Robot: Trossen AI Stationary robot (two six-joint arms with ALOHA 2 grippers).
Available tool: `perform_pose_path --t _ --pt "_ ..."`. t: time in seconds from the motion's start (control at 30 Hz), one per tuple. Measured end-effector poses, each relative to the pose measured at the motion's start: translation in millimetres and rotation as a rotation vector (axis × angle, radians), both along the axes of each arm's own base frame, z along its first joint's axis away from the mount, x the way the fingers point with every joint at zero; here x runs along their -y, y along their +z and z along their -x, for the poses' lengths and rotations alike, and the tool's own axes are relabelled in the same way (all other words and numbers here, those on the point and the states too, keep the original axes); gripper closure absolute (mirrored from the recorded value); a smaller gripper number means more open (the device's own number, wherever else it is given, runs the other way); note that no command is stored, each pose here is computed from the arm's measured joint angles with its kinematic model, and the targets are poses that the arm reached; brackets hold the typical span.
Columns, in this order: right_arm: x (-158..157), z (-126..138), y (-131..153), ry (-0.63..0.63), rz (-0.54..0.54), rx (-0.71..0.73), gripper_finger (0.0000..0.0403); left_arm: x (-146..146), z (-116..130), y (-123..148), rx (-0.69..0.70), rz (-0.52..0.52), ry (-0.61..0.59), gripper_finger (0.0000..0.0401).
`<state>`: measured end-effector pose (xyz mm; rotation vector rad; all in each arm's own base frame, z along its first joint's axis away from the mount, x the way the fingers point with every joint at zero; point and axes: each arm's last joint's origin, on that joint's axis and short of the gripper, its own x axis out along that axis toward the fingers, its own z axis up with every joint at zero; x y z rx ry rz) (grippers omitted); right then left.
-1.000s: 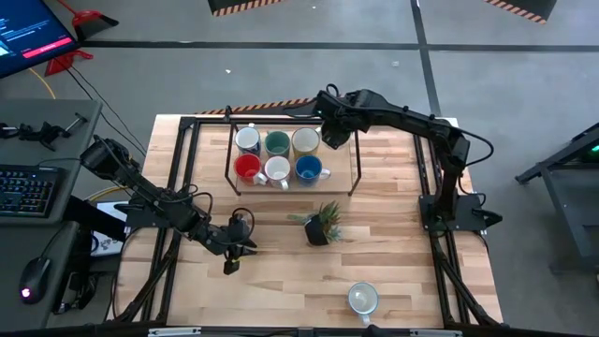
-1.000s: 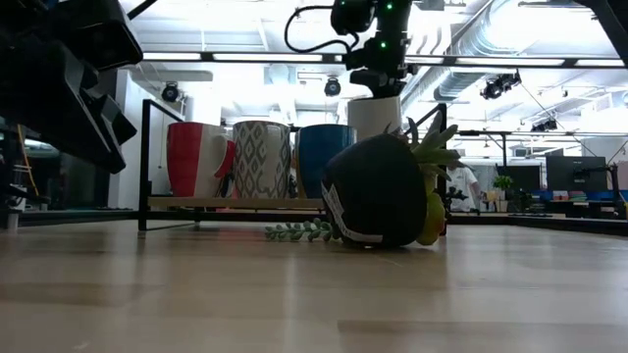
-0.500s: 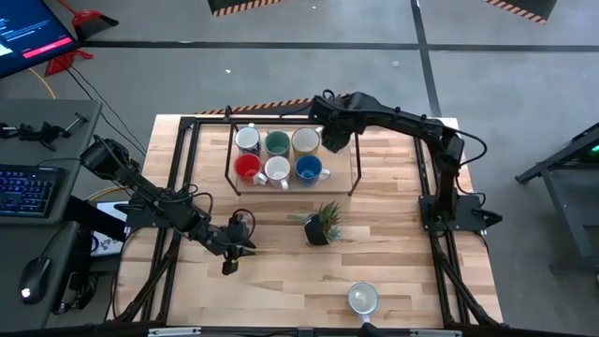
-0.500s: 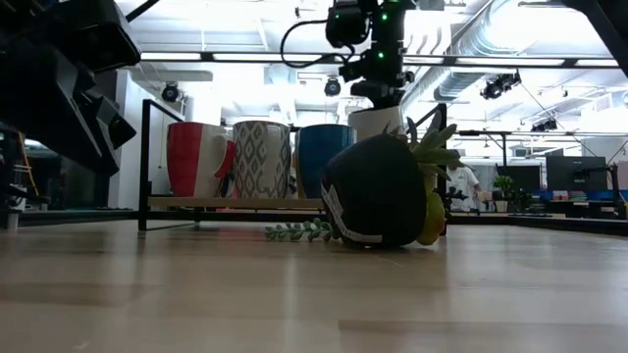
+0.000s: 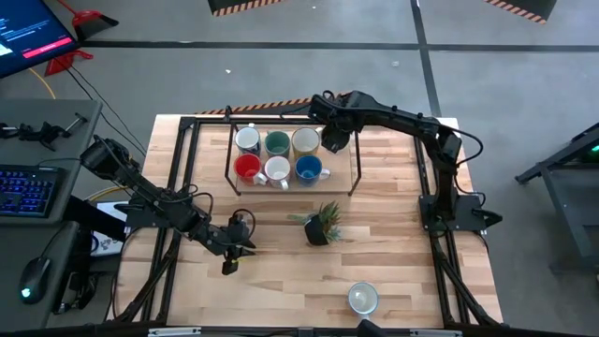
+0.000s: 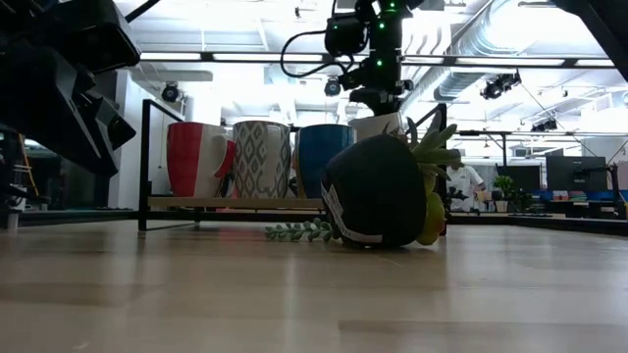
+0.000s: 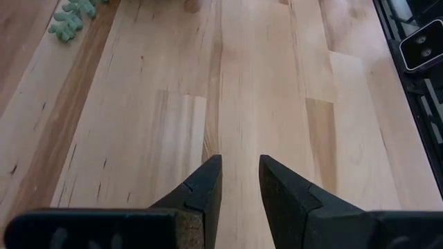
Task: Place coffee mugs
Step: Put the white mug on the shelf
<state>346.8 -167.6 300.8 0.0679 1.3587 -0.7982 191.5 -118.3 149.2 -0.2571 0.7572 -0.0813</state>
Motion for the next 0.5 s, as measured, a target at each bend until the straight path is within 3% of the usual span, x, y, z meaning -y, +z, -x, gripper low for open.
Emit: perform_pose_path --t 0.5 --pt "2.8 -0.2 -2.9 -0.004 -0.032 0.008 0.0403 0.0 0.0 0.0 0.001 -0.006 -0.005 0.0314"
